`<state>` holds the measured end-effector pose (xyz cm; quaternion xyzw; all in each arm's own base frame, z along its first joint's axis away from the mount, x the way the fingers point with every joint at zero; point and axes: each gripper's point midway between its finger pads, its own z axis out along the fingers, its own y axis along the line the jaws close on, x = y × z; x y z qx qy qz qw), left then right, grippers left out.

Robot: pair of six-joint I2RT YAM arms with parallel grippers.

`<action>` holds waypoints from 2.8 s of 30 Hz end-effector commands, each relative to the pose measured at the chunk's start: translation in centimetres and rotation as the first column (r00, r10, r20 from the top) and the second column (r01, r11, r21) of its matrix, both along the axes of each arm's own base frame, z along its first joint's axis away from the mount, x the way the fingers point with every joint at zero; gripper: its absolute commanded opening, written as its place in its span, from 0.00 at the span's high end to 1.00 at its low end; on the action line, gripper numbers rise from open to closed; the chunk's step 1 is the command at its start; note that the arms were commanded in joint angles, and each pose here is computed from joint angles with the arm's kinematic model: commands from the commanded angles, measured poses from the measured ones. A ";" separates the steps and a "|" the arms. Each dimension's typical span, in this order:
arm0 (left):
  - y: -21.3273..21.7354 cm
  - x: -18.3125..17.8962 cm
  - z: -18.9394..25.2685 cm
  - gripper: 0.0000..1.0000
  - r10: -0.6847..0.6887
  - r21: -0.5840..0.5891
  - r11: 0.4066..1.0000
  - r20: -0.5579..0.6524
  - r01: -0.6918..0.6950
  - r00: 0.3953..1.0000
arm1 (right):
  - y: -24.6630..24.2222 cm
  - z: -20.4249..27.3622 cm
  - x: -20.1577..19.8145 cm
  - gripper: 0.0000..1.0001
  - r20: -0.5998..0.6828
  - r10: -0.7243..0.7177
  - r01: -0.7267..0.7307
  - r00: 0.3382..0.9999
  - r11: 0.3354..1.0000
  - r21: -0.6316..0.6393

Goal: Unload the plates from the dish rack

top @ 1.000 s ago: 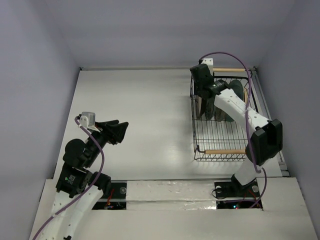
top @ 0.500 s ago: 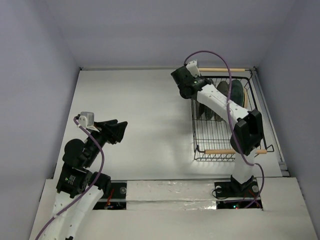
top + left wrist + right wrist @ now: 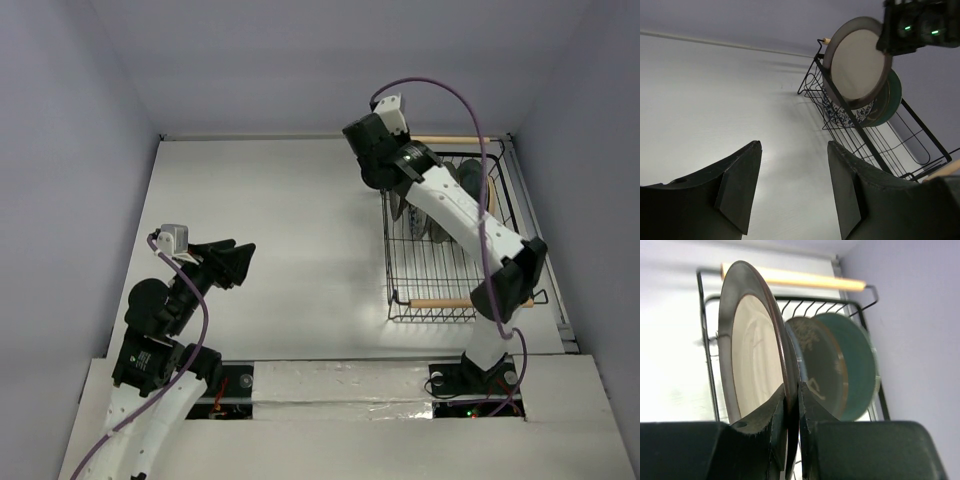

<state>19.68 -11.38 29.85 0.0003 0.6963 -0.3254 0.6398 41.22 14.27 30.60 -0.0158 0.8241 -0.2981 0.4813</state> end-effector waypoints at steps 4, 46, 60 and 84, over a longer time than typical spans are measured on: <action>0.1 0.0 1.1 0.48 0.005 -0.014 1.000 0.045 -0.004 0.999 | -1.0 13.4 -6.5 1.00 0.335 0.032 -0.125 0.942 0.957 0.260; -0.3 0.8 0.1 0.48 -0.003 -0.005 1.000 0.000 0.003 1.000 | 28.4 -19.5 0.1 0.52 0.097 0.412 -0.252 0.906 0.340 0.906; -0.5 1.2 -0.5 0.48 -0.005 0.003 1.000 -0.025 0.005 1.000 | 18.9 -2.5 -2.2 0.57 0.326 0.358 -0.474 0.875 0.499 0.725; -0.3 0.8 0.0 0.48 -0.005 -0.008 1.000 -0.002 0.005 1.000 | -6.8 -7.1 -3.5 0.33 0.036 -0.086 0.073 0.996 0.960 0.270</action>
